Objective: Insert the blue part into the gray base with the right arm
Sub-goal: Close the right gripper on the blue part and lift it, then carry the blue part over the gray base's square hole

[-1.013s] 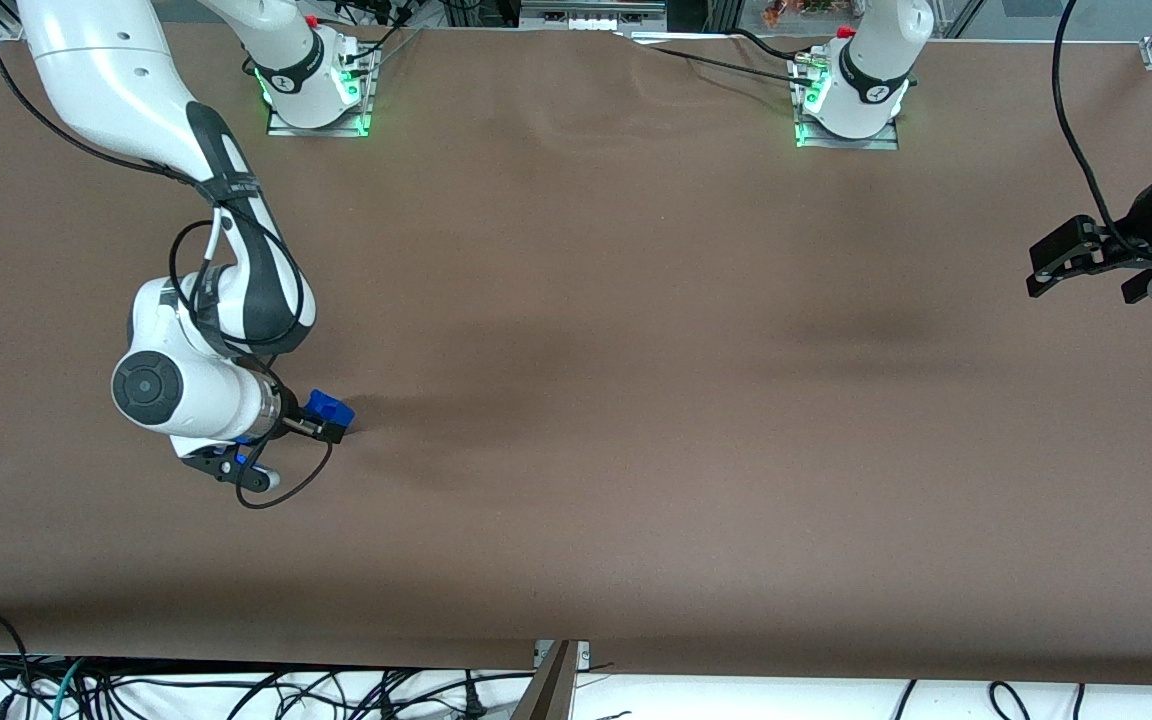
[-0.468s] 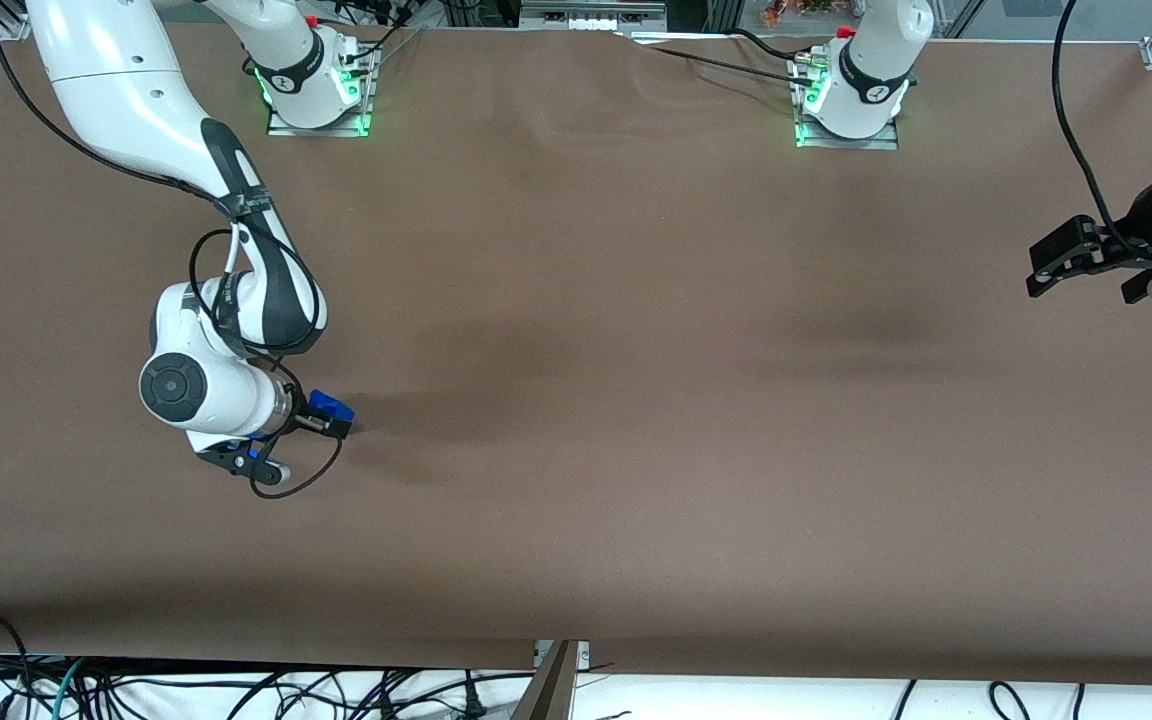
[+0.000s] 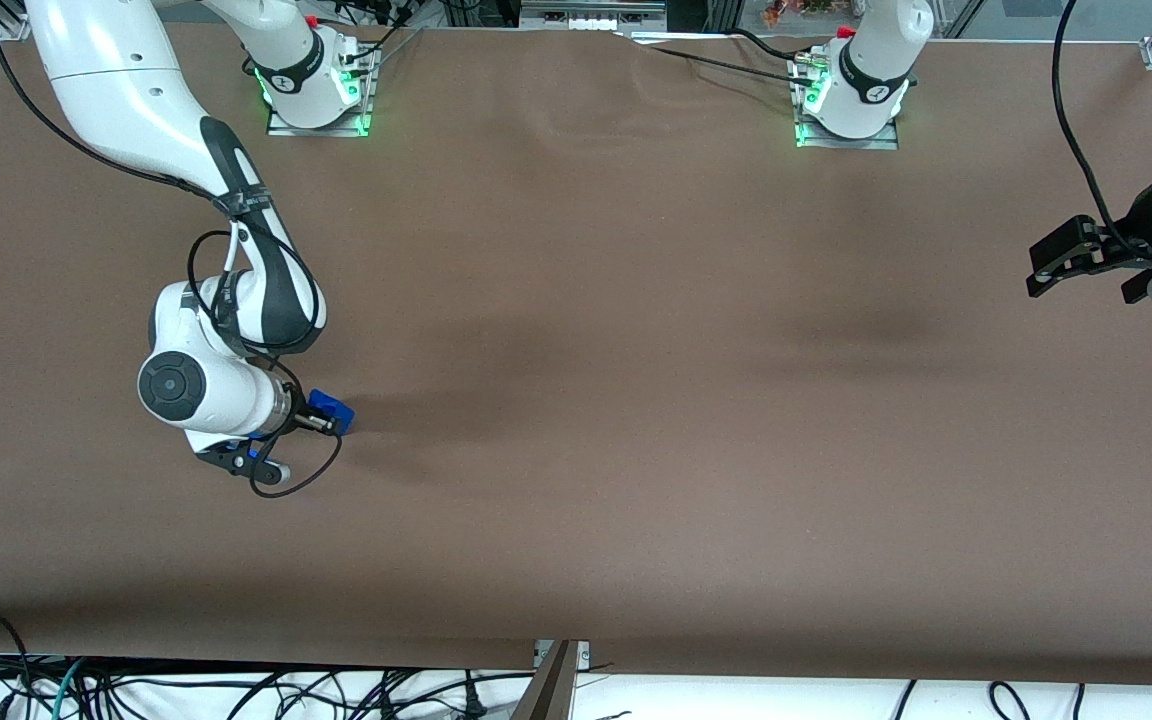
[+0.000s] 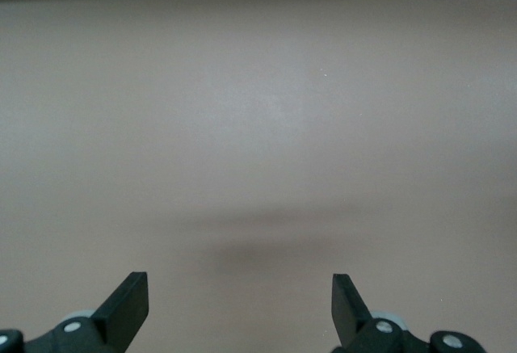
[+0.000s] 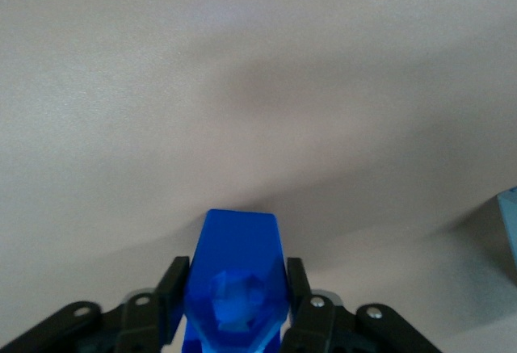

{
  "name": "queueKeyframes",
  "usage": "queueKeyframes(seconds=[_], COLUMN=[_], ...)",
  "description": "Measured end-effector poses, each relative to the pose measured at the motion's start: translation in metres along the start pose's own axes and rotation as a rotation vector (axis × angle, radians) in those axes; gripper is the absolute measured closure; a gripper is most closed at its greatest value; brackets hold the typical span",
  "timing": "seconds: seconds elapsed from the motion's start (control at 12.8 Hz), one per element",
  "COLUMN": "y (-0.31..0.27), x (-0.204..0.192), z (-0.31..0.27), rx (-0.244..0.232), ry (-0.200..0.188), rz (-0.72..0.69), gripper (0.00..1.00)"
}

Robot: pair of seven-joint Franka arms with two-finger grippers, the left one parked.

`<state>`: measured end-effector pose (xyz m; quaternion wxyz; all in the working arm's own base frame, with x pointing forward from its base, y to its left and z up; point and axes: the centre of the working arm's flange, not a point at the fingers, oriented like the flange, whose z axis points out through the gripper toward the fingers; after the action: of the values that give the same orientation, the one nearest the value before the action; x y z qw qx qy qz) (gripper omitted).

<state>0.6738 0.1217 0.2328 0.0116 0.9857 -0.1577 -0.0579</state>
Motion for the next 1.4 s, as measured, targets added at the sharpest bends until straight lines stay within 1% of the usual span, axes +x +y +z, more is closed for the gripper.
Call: queueKeyframes(seconds=[0.23,0.39,0.55,0.7,0.94,1.09,1.25,1.4], y=[0.000,0.000,0.012,0.046,0.116,0.149,0.166,0.172], x=[0.000,-0.001,-0.001,0.006,0.020,0.028,0.030,0.029], z=[-0.011,-0.032,-0.066,-0.099,-0.120,-0.120,-0.117,-0.112], rx=[0.006,0.009,-0.006,-0.029,-0.072,-0.088,-0.096,-0.098], ry=[0.013,0.020,0.014,0.010,-0.028,-0.043,-0.057,-0.071], rz=[-0.059,-0.100,-0.158,-0.230,-0.319,-0.360,-0.397,-0.425], gripper=[0.49,0.49,0.49,0.49,0.49,0.49,0.49,0.49])
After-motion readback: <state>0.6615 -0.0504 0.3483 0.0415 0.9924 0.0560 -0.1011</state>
